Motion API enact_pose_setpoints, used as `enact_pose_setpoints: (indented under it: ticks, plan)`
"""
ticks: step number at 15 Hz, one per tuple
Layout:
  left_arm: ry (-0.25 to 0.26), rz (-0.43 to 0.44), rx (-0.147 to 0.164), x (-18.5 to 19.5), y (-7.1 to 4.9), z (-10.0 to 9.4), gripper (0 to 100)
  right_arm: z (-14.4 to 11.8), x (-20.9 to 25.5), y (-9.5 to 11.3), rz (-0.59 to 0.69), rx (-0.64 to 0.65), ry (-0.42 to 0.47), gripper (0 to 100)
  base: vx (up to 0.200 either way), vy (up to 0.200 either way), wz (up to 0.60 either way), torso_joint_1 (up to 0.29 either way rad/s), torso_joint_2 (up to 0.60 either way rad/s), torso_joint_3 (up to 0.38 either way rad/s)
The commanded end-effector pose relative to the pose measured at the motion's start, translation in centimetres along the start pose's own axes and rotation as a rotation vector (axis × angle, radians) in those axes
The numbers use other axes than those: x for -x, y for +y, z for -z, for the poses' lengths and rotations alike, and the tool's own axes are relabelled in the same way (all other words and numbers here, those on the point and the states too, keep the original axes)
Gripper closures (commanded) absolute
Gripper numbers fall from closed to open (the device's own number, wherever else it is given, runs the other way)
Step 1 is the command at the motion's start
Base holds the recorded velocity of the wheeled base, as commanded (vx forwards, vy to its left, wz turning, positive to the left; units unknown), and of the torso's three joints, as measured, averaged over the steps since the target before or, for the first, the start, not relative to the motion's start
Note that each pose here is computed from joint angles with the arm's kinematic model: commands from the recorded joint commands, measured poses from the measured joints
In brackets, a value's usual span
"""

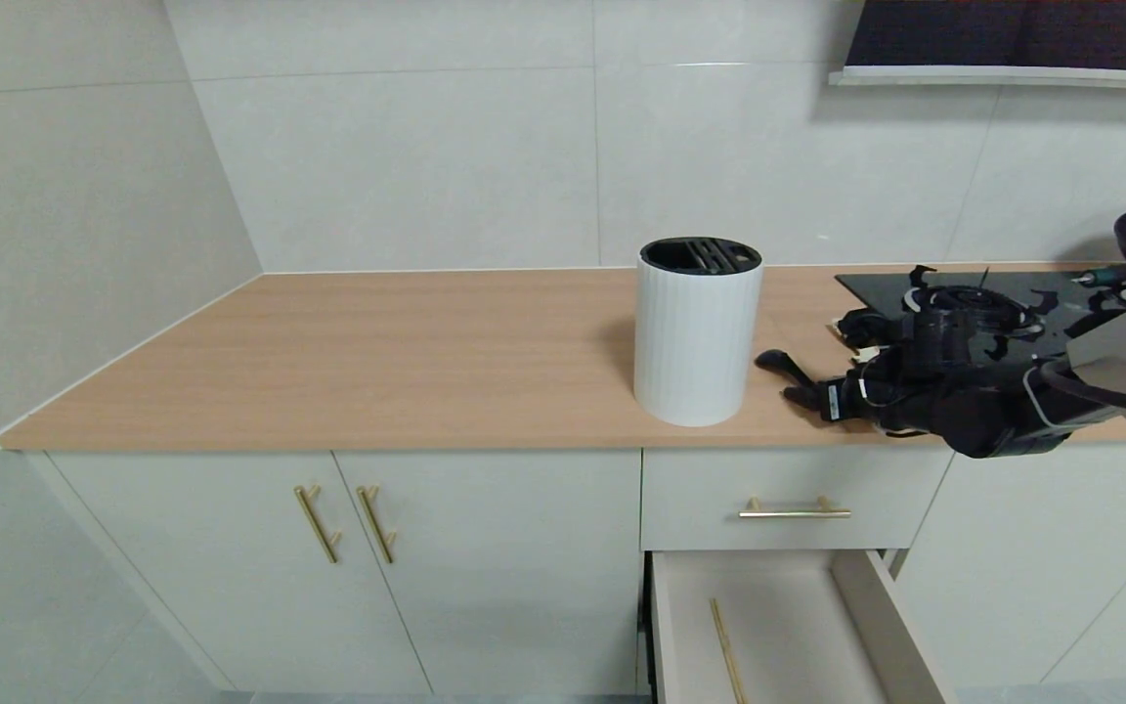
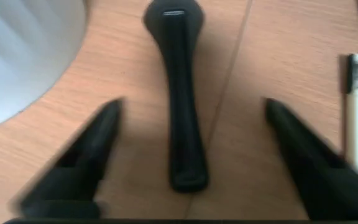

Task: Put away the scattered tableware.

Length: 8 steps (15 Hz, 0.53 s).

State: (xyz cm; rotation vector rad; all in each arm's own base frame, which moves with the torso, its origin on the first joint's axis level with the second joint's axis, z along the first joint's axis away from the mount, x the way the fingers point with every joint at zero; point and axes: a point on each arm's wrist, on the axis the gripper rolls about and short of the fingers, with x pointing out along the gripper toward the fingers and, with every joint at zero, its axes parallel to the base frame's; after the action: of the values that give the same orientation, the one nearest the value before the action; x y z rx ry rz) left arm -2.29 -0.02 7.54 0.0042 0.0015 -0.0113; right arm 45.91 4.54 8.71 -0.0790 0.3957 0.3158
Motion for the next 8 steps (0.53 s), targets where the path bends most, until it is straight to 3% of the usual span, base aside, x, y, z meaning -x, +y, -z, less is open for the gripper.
enact_pose_setpoints:
  ticks: [1,8]
  plan:
    - [0.002,-0.001,0.000,-0.01,0.00,0.03,0,0.60,-0.38,0.16,-0.007,-0.003,0.019,100,0.000,0.000,0.00,0.000,0.00,0.000]
    - [0.002,-0.001,0.000,-0.01,0.00,0.03,0,0.20,-0.34,0.56,0.017,-0.010,0.020,100,0.000,0.000,0.00,0.000,0.00,0.000]
